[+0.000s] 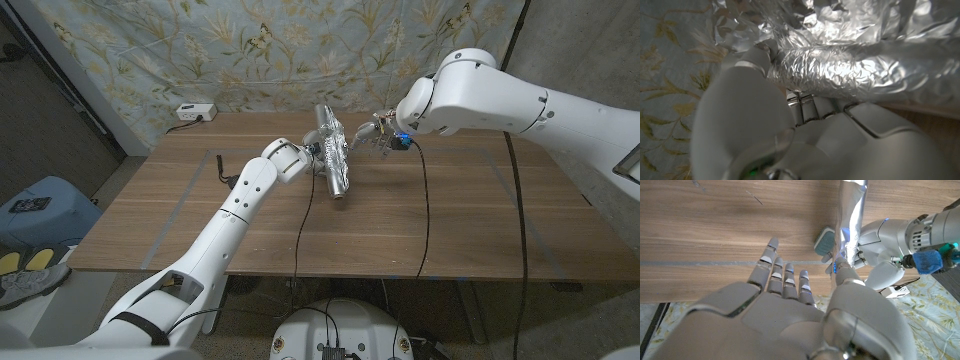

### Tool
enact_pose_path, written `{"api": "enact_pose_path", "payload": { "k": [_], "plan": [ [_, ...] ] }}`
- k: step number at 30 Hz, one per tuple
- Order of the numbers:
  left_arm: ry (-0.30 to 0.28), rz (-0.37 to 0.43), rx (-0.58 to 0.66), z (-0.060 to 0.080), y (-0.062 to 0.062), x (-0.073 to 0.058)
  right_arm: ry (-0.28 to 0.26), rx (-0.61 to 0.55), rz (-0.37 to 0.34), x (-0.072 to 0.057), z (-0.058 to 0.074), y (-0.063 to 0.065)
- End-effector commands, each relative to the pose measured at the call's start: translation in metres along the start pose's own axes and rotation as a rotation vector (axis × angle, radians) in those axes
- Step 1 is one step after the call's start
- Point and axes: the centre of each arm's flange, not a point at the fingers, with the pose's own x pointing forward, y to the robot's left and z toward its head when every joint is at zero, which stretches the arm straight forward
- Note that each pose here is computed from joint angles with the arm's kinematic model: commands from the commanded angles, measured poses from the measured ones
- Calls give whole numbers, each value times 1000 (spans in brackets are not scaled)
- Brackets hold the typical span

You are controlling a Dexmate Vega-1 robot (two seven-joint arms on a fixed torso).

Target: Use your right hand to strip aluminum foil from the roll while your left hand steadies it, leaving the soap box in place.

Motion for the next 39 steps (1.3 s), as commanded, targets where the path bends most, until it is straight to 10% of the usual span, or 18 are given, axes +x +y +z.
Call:
{"api": "enact_pose_path", "payload": {
  "k": [1,25,39],
  "plan": [
    [-3,-18,3,-2,-4,-1,25,-36,43,8,3,4],
    [-11,-13,29,-9,-6,7,-54,19,-68,-34,4,-27],
    [-24,-19,40,-11,-6,7,-75,-10,-79,-23,25,-28]
  ]
}}
